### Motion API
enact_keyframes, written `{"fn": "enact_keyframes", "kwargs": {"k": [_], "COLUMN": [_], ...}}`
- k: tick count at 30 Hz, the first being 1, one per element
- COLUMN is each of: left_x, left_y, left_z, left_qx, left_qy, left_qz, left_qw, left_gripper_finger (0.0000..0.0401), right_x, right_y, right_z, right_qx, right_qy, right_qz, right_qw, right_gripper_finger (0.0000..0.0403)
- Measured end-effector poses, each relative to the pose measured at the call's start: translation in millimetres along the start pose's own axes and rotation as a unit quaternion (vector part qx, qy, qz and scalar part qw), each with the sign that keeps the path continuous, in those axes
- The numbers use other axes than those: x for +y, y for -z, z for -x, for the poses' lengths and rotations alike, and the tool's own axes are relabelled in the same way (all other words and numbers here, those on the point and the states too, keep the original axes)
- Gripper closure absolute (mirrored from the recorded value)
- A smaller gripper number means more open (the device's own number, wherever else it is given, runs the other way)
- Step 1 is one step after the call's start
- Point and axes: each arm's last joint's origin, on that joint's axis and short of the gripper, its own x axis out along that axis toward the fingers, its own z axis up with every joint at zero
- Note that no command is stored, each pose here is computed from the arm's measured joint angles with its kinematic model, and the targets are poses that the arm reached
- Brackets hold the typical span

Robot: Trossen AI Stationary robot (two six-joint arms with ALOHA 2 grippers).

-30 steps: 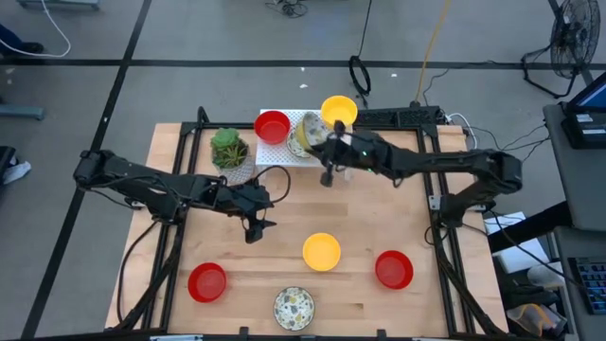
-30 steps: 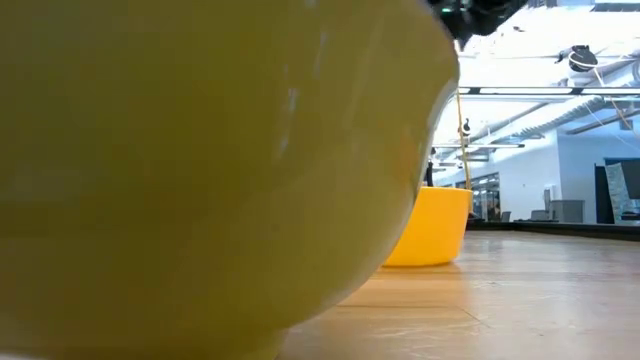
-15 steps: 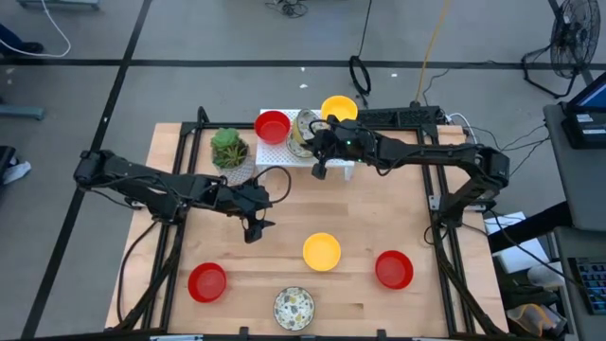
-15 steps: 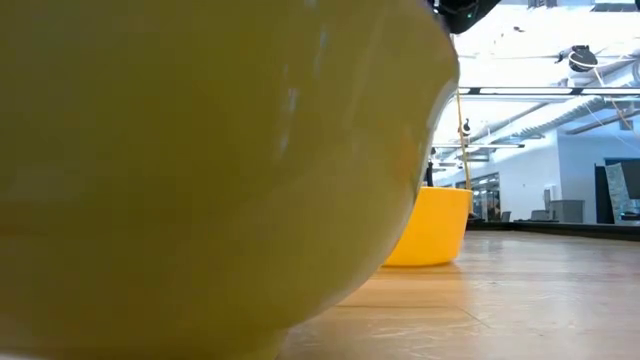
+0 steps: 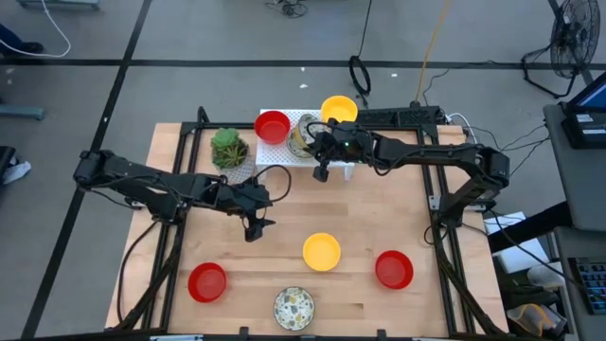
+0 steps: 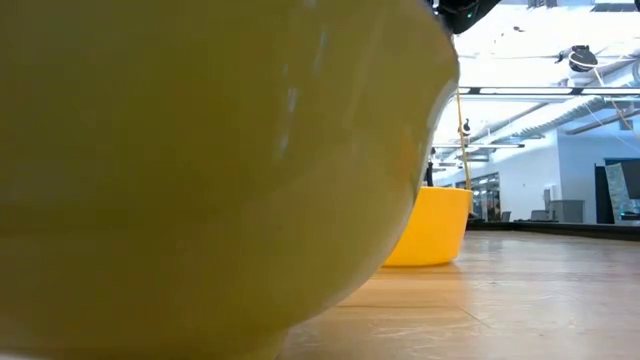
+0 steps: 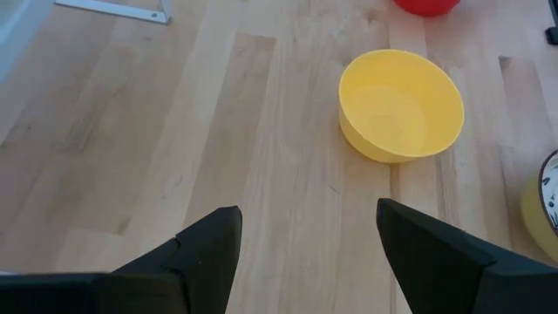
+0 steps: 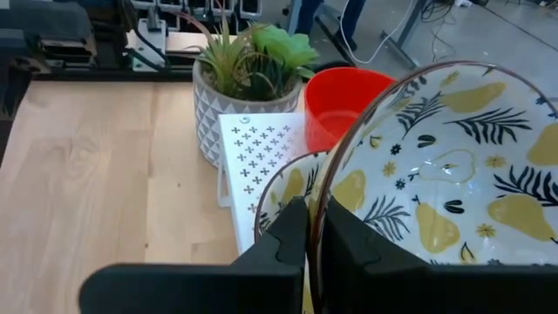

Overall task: Pick & Place Mini bowls
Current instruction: Stack the white patterned bowl on the white patterned bowl on the shelf, then stack the red bowl on the red bowl on the shelf

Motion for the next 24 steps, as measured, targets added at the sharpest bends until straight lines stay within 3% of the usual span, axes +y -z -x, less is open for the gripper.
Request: {"fn": "enact_keyframes", "kwargs": {"k": [7, 24], "left_x": [0.0, 0.0], "left_y": [0.0, 0.8], "left_z": [0.0, -0.1], "left_qx": [0.0, 0.004], "left_qy": [0.0, 0.003], "left_qz": [0.0, 0.006], "left_qw": [1.0, 1.0], "left_gripper_finger": [0.0132, 0.0132], "right_x": [0.1, -0.2], "right_y": [-0.2, -11.7], "right_z": [0.0, 7.9], "right_qx": [-0.001, -0.043], "right_qy": [0.0, 0.005], "right_qz": [-0.004, 0.001], "right_qw": [1.0, 0.999], "right_gripper_finger": [0.0389, 0.0298]}}
